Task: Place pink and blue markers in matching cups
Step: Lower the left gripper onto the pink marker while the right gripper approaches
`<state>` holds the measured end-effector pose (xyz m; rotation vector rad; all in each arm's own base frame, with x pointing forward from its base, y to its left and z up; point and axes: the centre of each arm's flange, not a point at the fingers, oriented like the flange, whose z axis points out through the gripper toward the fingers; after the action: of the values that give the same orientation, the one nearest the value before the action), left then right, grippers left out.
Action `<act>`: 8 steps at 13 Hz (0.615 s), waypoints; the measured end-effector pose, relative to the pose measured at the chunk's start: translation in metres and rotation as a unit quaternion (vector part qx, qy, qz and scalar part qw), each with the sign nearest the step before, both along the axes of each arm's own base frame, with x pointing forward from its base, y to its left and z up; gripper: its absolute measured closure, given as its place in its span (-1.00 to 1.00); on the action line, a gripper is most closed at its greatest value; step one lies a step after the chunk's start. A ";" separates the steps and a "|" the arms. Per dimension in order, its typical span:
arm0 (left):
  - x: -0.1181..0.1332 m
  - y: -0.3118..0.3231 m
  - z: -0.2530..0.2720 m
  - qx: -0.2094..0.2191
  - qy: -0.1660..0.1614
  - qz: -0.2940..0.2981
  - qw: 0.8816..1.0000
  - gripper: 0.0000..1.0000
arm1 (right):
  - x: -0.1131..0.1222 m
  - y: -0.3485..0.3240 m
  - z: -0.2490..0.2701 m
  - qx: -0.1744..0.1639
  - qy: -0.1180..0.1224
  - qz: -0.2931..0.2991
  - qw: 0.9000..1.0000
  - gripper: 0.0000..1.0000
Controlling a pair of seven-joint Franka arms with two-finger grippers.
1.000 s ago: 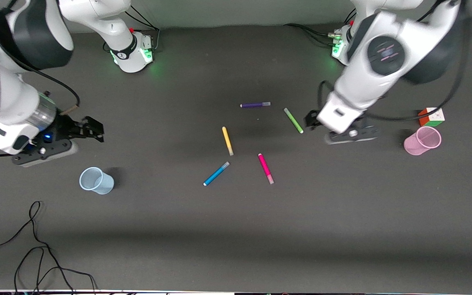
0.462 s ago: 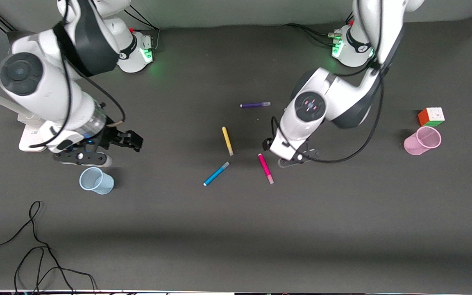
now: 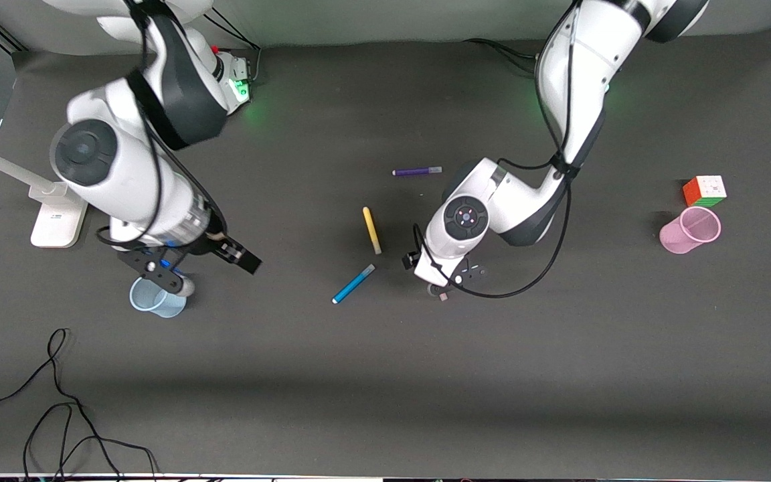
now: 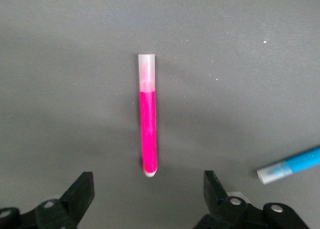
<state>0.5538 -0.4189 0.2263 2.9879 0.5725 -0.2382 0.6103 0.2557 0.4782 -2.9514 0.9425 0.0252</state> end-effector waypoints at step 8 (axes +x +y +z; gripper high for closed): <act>0.004 0.003 -0.048 0.000 0.007 0.019 1.000 -0.37 | -0.020 0.095 -0.052 0.001 0.002 -0.108 0.994 -1.00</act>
<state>0.5577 -0.4156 0.1779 2.9751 0.6304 -0.2559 0.5901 0.3511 0.4262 -2.8305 1.2567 0.0255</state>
